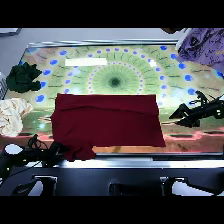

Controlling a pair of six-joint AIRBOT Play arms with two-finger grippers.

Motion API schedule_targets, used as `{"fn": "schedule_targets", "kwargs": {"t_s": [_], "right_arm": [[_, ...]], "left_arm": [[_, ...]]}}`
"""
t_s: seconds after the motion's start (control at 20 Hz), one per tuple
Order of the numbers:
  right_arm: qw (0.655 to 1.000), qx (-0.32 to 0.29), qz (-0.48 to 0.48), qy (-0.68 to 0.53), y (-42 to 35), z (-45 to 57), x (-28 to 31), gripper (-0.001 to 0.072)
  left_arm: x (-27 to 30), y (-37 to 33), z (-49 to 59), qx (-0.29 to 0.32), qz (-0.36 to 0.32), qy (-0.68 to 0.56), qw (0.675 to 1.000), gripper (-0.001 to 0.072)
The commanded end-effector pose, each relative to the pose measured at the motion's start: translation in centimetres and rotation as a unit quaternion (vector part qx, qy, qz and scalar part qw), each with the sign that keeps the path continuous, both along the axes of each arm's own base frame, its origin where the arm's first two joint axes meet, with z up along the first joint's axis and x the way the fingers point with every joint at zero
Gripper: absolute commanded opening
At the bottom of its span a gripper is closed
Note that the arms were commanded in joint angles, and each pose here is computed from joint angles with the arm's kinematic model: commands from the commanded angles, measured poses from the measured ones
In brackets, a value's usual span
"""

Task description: Fold the clothes and pants, and hang the long-sleeved shirts on hangers.

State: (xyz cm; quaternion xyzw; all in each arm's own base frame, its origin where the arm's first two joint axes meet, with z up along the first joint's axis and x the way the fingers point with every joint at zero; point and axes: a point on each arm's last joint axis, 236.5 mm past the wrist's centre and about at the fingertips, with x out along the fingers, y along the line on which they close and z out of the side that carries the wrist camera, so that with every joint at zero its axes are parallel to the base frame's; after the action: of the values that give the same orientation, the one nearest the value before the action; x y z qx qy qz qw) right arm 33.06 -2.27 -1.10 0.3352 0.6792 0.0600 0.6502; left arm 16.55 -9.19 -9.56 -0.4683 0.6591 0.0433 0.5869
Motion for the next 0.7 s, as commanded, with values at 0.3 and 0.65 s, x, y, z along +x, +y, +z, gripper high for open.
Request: {"fn": "schedule_targets", "kwargs": {"t_s": [0.3,0.65], "right_arm": [[1.000,0.002,0.001,-0.001,0.2,0.5,-0.3,0.0480],[0.997,-0.052,0.022,0.055,-2.1,-0.8,-3.1,0.0478]], "left_arm": [[2.2,-1.0,-0.5,0.002,0.016,-0.032,0.999,0.0478],[1.9,-1.3,-0.5,-0.004,0.019,-0.021,1.000,0.0044]]}}
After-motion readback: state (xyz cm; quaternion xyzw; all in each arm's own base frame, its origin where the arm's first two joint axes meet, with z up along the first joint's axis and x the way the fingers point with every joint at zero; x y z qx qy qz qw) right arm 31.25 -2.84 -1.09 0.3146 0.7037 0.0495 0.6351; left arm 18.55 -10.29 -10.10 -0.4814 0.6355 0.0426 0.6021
